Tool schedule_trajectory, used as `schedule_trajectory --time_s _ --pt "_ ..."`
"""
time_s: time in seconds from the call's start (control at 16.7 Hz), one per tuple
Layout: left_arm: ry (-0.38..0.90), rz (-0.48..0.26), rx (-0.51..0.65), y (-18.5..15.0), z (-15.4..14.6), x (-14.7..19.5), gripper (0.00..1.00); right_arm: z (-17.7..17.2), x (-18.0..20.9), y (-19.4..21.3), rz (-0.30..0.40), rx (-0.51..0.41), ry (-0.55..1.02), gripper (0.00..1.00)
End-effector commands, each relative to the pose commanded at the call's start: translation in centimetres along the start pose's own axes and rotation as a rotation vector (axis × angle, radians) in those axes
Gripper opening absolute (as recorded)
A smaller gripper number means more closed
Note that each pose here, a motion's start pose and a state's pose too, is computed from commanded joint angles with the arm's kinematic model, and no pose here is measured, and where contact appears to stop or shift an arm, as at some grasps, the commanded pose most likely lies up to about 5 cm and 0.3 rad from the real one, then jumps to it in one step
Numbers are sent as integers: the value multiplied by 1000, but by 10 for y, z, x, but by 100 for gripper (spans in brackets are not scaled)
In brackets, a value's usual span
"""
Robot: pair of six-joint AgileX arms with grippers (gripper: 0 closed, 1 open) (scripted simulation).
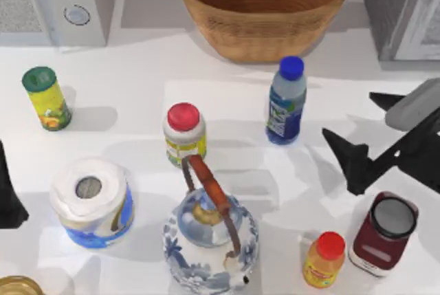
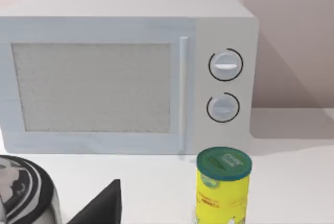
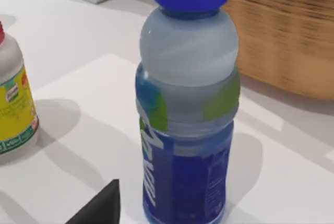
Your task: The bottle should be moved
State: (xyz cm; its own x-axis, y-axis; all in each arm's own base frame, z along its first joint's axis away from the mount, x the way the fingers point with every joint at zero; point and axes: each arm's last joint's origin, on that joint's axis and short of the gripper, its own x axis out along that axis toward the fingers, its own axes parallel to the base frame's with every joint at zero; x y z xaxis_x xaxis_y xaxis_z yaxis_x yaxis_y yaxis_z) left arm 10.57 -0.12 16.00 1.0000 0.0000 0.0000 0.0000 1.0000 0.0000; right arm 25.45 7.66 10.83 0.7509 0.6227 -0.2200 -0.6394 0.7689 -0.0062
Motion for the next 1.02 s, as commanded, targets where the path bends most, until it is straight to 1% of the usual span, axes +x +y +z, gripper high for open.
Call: schedule_trajectory --time_s 0.12,0.3,0.72,0.84,1.02 --pt "0 0 0 0 0 0 100 -10 12 1 40 -9 -3 100" --pt "0 0 0 0 0 0 100 -20 22 2 74 -18 -8 100" --pt "0 0 0 0 0 0 100 -22 23 1 73 -17 -6 100" --pt "0 0 0 0 0 0 100 -20 30 -1 75 -20 -12 100" --pt "0 0 0 0 0 0 100 -16 53 -2 77 -20 -14 100"
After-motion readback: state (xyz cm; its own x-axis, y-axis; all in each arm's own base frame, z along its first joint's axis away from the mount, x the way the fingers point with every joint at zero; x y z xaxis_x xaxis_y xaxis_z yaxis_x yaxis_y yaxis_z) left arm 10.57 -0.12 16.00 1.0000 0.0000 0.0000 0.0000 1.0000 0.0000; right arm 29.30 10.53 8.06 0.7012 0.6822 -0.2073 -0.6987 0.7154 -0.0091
